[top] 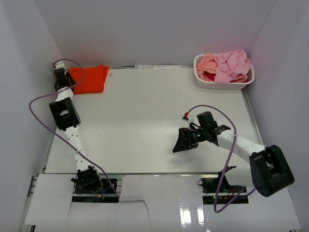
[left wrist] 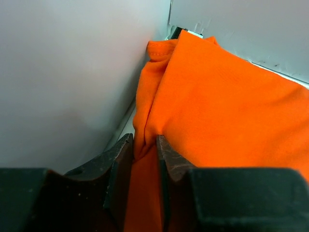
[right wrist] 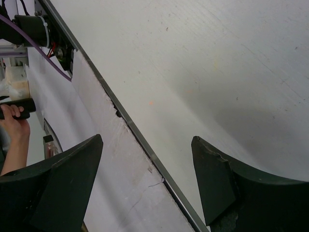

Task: Fold and stack the t-shirts
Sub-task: Put the neatly folded tshirt into the corner of the board with the left arm

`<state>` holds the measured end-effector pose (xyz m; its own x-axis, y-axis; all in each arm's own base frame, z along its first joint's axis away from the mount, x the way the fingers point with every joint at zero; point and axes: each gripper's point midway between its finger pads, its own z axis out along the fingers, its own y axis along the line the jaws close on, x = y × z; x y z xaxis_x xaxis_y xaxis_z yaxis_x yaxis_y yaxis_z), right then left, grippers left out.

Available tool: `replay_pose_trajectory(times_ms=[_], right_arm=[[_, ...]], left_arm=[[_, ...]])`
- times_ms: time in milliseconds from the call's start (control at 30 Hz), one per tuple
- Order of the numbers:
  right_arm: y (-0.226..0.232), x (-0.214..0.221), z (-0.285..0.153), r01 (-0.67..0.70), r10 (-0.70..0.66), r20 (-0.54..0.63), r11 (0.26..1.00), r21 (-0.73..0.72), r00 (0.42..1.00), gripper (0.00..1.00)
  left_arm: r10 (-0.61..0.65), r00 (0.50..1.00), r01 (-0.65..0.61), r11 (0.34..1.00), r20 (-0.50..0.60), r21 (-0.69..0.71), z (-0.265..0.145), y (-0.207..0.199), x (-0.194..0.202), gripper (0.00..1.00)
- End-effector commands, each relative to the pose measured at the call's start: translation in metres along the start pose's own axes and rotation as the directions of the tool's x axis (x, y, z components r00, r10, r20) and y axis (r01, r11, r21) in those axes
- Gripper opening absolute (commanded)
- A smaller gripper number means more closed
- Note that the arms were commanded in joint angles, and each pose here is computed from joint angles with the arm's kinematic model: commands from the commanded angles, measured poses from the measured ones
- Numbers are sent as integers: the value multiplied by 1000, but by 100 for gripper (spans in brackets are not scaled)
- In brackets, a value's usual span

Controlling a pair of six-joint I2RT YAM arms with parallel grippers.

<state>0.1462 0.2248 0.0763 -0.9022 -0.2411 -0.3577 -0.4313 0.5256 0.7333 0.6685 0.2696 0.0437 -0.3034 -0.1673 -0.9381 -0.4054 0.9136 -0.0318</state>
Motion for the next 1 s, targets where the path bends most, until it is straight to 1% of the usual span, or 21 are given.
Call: replay_pose_trajectory(times_ms=[0, 100, 400, 467, 600, 700, 867, 933, 967], right_arm=[[2, -1, 2, 20, -20, 6, 1000, -19, 1000, 80], [3, -1, 3, 21, -21, 6, 1000, -21, 1000, 80], [4, 2, 3, 22, -22, 4, 1000, -22, 1000, 80], [4, 2, 3, 22, -22, 4, 999, -23, 1000, 80], [6, 2, 3, 30, -29, 7, 999, -25, 1000, 81], [7, 1, 2, 33, -32, 11, 999, -25, 999, 80], [8, 1, 2, 33, -33, 11, 999, -28, 999, 80], [9, -1, 2, 41, -40, 19, 999, -29, 999, 81], [10, -3, 1, 44, -44, 23, 999, -29, 999, 80]], left_arm=[[-14, 999, 13, 1000, 49, 24, -9, -4, -30, 38], [-21, 997, 20, 1000, 68, 19, -13, -3, -42, 39], [-49, 990, 46, 999, 133, 24, -25, -5, -81, 40], [-57, 988, 54, 998, 143, 24, -29, -6, -90, 41], [-60, 984, 61, 998, 167, 0, -36, -2, -107, 51], [-70, 981, 72, 997, 180, -8, -42, -1, -118, 55], [-93, 981, 94, 996, 170, 4, -59, -5, -124, 59], [-111, 981, 109, 994, 159, 20, -73, -10, -125, 68], [-111, 981, 106, 994, 157, 37, -78, -17, -125, 76]])
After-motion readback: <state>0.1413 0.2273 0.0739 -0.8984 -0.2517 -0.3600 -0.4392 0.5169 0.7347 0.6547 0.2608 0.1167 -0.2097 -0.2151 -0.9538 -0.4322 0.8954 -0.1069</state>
